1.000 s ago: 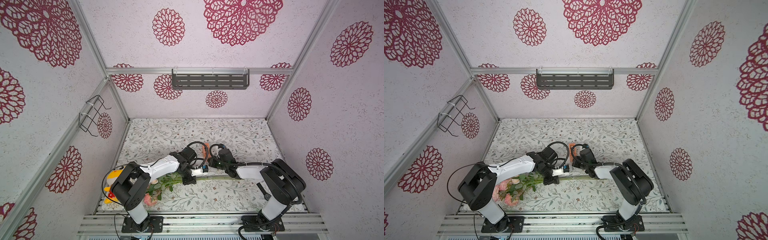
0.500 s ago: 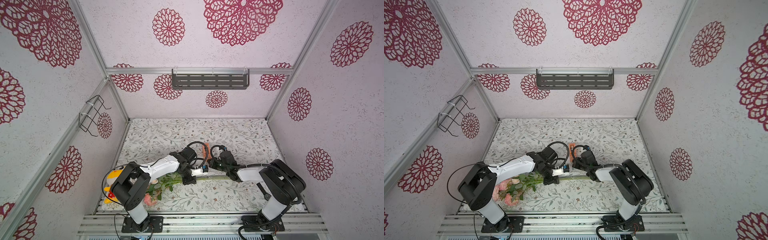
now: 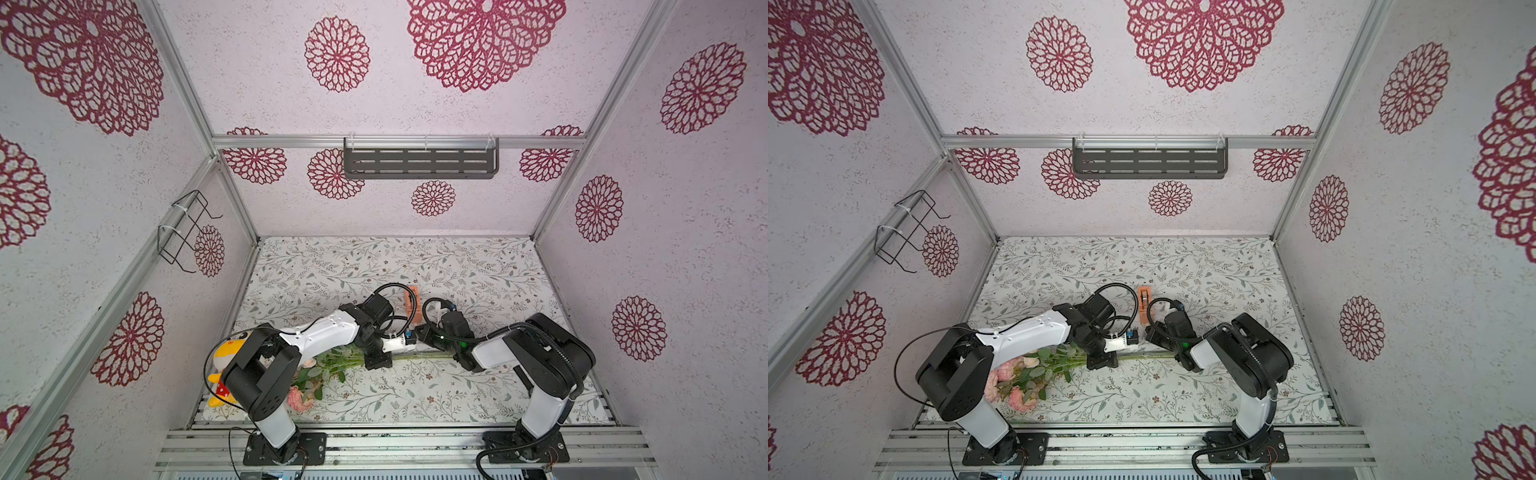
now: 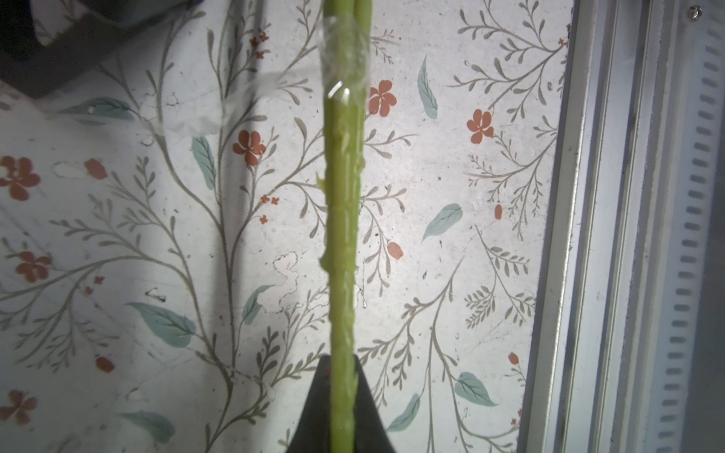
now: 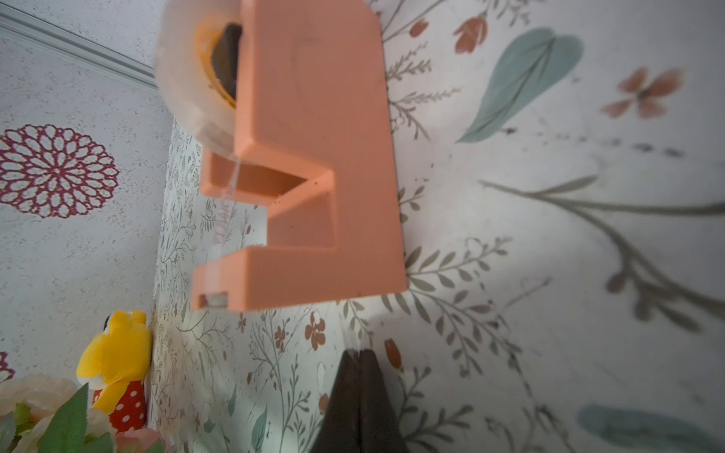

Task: Wrap bouquets with tape
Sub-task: Tear off the tape using the Tape Cutter.

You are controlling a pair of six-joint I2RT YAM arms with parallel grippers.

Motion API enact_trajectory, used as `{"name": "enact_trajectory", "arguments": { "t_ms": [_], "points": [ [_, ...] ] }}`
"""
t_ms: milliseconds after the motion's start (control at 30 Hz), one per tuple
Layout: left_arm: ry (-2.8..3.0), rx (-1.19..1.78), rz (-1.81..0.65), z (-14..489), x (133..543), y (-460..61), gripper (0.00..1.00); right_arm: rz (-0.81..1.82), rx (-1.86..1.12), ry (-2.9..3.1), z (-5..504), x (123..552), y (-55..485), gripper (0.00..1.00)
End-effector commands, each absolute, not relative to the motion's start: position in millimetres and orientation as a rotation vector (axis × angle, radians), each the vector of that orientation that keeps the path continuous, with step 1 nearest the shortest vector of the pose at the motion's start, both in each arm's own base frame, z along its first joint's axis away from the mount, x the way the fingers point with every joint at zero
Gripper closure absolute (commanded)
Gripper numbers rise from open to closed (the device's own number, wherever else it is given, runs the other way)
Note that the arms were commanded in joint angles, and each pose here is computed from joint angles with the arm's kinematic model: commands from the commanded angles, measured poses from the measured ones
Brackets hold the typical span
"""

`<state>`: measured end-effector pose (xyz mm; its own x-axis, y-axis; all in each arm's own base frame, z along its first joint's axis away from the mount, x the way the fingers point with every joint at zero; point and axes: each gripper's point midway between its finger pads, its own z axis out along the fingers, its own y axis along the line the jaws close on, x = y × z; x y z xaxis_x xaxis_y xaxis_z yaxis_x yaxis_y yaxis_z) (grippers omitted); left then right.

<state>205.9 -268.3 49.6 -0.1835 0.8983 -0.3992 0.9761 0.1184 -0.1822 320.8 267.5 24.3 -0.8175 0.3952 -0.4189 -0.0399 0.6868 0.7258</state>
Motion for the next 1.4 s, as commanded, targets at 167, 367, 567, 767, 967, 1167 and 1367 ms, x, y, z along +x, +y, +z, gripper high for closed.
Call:
{"name": "enact_trajectory", "arguments": {
  "t_ms": [167,367,567,767,967,1167,1367],
  "points": [
    [2.105,1.845,-0.543,75.6,217.5,-274.5,1.00,0.844,0.116,2.412,53.8,315.9,260.0,1.00],
    [1.927,1.790,-0.542,125.9,223.4,-286.3,1.00,0.836,-0.031,2.397,71.0,309.5,259.1,0.71],
    [1.878,1.890,-0.594,138.7,203.2,-281.3,1.00,0.818,-0.113,2.215,146.2,318.0,234.9,0.58],
    [1.811,1.865,-0.595,161.1,206.0,-286.7,1.00,0.517,-0.026,2.046,211.5,325.2,148.2,0.38],
    [1.806,1.829,-0.609,184.0,208.4,-291.9,1.00,0.489,-0.007,1.935,224.2,321.7,119.7,0.37],
    [1.830,1.750,-0.609,211.4,214.9,-295.9,1.00,0.819,-0.136,1.643,225.7,296.1,154.8,0.41],
    [1.756,1.740,-0.672,228.8,205.3,-299.2,1.00,0.661,-0.011,1.735,206.6,319.6,127.8,0.30]
  ]
}}
